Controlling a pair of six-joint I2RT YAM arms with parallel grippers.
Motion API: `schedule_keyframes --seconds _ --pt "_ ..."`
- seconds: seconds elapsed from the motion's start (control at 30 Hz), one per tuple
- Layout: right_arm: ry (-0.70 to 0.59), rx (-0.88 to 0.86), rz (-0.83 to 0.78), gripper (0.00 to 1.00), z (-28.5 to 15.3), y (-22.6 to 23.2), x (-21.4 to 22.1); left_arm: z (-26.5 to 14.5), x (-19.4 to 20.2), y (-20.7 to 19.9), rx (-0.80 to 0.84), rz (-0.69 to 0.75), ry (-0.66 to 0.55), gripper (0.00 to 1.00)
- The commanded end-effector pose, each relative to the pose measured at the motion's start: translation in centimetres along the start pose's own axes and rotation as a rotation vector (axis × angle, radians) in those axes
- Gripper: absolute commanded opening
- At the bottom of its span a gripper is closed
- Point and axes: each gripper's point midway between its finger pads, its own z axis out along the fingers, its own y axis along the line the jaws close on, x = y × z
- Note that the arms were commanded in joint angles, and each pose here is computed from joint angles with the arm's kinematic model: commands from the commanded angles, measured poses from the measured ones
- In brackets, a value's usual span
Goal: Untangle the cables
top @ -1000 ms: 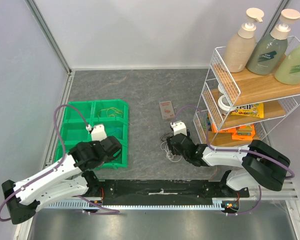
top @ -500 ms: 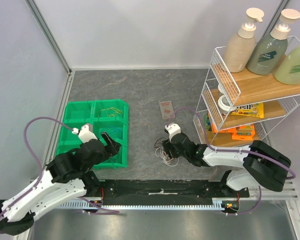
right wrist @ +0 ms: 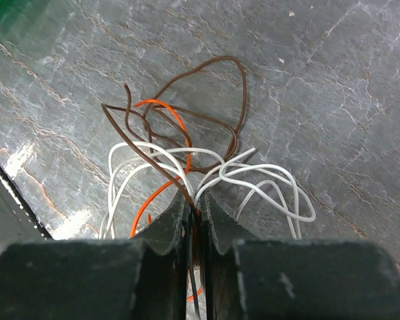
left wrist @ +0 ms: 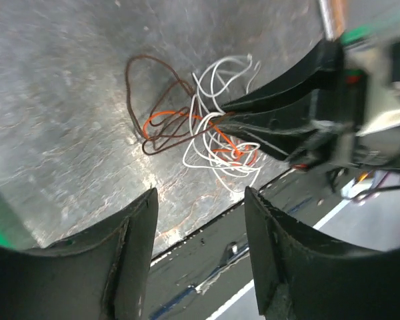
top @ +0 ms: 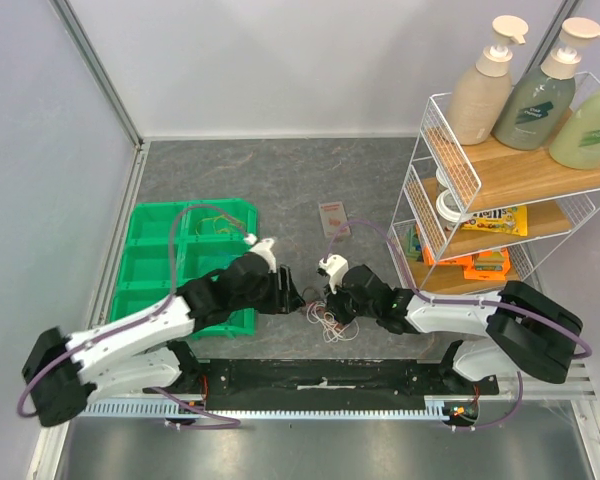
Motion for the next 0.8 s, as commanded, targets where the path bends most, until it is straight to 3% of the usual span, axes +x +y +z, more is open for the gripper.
schedule_keyframes --seconds 0.0,0.2,0.47,0.63,0.77 --pt "-0.042 -0.051 -0.045 0.12 -1.0 0.9 -1.3 2.4 0.8 -4.6 0.247 0.199 0.094 0.60" --pt "-0.054 -0.117 -0.042 0.13 -1.7 2.1 -1.4 4.0 0.6 -4.7 0.258 0.382 0.113 0.59" --pt "-0.053 -0.152 -0.047 0.13 -1.5 2.8 -1.7 6.1 1.8 -2.6 0.196 0.448 0.170 0.59" --pt "-0.057 -0.149 -0.052 0.13 -1.6 2.7 -1.7 7.0 2.7 -1.7 0.169 0.444 0.203 0.49" --pt "-0.053 -0.136 -0.052 0.13 -1.6 2.5 -1.7 7.1 3.4 -1.3 0.170 0.415 0.220 0.32"
